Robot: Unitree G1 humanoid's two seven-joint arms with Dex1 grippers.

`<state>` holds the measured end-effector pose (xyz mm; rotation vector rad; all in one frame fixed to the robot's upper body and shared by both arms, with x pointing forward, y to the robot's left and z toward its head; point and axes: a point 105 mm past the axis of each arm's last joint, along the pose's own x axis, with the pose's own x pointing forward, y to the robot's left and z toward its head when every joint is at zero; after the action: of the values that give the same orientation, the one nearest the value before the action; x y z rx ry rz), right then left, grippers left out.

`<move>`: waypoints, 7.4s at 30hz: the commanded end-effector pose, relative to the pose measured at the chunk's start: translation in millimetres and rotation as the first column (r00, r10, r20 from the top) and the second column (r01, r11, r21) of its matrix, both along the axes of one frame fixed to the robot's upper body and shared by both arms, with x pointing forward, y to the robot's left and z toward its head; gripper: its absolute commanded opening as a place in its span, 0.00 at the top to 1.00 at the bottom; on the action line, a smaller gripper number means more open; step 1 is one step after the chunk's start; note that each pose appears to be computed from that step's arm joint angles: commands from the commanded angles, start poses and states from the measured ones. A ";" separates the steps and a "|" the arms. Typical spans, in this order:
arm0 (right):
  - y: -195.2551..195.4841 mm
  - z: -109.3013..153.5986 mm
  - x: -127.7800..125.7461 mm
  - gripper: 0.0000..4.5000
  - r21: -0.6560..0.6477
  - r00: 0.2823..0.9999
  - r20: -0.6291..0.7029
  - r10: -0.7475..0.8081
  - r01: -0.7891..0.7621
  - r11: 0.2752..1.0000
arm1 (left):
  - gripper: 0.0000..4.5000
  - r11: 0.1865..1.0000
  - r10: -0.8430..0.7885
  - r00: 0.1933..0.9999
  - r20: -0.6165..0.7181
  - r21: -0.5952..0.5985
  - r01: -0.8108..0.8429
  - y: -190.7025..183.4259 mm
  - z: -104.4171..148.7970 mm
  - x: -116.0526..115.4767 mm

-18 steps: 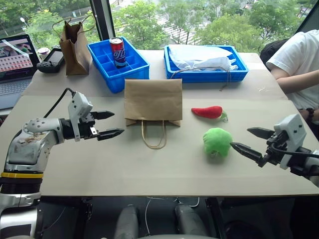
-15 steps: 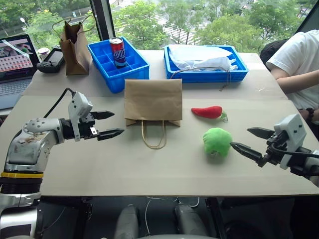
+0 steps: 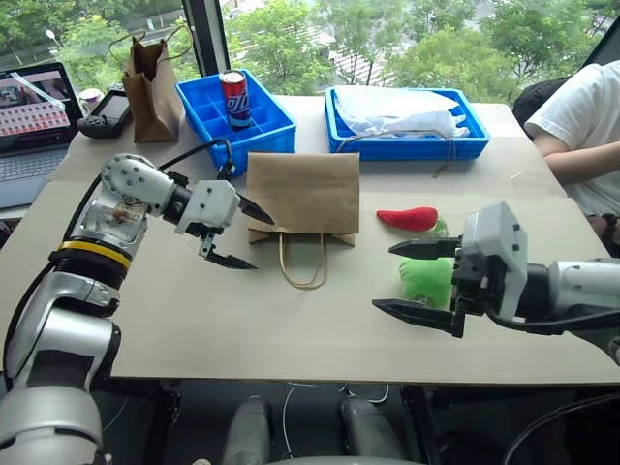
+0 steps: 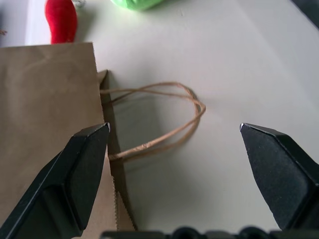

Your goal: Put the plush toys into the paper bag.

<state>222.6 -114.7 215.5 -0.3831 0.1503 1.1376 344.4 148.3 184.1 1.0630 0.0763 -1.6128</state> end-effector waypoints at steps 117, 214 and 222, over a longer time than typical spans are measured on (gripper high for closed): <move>43.0 -168.9 112.6 1.00 0.052 0.843 -0.178 -0.508 0.523 0.851 | 1.00 0.232 -0.045 0.530 -0.847 -0.525 -0.819 -76.7 140.2 36.0; 53.9 2.7 83.4 0.99 -0.065 0.951 0.291 -0.103 0.127 0.990 | 1.00 0.489 -0.119 0.453 -0.884 -0.449 -0.748 -120.1 106.3 -33.2; 71.7 -14.5 80.1 0.99 0.151 0.989 0.079 -0.124 0.111 0.982 | 1.00 0.474 -0.121 0.448 -0.886 -0.448 -0.758 -117.9 104.9 -33.9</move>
<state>297.8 -37.6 190.3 -0.3226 0.0563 1.0489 316.1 28.9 278.2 -0.5950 0.2274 -1.2762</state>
